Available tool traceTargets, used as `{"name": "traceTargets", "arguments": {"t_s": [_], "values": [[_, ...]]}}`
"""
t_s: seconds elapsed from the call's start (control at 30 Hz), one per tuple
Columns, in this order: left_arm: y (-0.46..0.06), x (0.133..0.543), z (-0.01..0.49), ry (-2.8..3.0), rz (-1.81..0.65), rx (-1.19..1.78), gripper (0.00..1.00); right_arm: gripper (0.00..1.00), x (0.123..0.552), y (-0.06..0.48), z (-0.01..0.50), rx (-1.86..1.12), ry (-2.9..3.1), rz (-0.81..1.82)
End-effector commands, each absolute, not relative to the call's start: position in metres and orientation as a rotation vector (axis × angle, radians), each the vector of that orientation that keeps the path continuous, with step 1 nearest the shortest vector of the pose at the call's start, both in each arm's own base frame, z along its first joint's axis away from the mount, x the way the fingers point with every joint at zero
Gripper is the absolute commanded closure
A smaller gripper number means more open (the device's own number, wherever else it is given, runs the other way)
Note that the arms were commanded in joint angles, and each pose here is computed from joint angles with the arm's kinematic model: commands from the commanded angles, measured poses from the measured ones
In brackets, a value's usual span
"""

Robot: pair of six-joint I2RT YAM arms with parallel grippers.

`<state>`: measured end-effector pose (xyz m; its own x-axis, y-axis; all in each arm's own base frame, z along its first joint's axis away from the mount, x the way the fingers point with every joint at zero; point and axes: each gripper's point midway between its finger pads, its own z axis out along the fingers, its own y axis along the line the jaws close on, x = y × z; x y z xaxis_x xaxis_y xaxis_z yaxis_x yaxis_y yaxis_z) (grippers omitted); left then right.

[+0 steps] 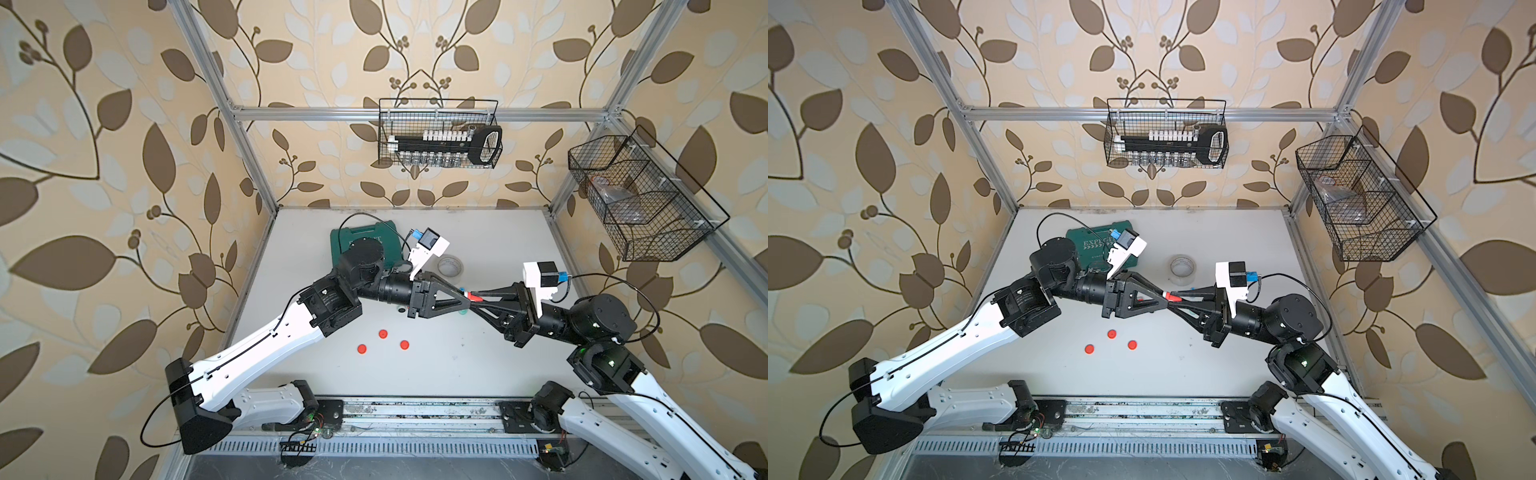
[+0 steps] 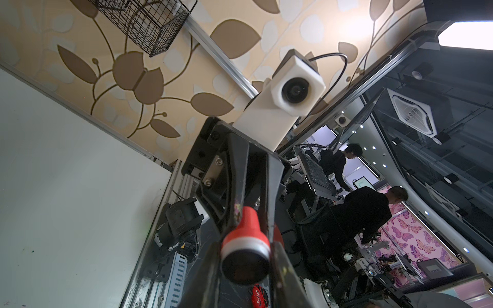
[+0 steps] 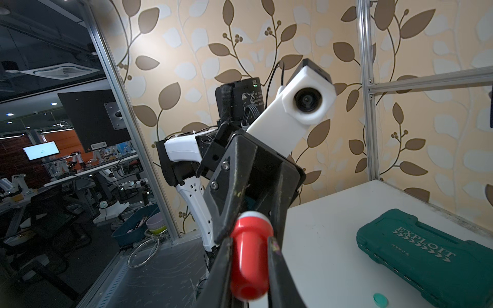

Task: Close the stamp cap
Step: Pick up the stamp from the center of the board.

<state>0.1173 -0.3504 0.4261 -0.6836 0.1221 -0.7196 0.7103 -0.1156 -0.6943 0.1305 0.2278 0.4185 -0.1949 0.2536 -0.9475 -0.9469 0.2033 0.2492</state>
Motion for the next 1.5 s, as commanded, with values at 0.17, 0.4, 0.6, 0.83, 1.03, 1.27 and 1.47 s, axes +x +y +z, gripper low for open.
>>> {"name": "traceTargets", "arguments": {"t_s": [0.17,0.4,0.6,0.83,1.03,1.27,1.47], "values": [[-0.354,0.099,0.444,1.636,-1.874,1.018,0.78,0.92,0.136,0.233,0.419,-0.737,1.325,1.31],[-0.348,0.105,0.438,1.674,-1.773,0.998,0.69,1.0,0.137,0.229,0.415,-0.719,1.345,1.288],[-0.335,0.114,0.437,1.706,-1.605,0.962,0.41,1.0,0.139,0.226,0.404,-0.701,1.399,1.261],[-0.298,0.15,0.417,1.784,-1.221,0.831,0.27,1.0,0.149,0.213,0.387,-0.662,1.485,1.12],[-0.263,0.199,0.383,1.899,-0.981,0.684,0.25,1.0,0.158,0.204,0.372,-0.612,1.621,1.037],[-0.211,0.244,0.352,1.976,-0.788,0.503,0.23,1.0,0.161,0.193,0.366,-0.573,1.661,0.974],[-0.203,0.253,0.33,1.981,-0.672,0.543,0.23,1.0,0.161,0.189,0.364,-0.573,1.696,0.941]]}}
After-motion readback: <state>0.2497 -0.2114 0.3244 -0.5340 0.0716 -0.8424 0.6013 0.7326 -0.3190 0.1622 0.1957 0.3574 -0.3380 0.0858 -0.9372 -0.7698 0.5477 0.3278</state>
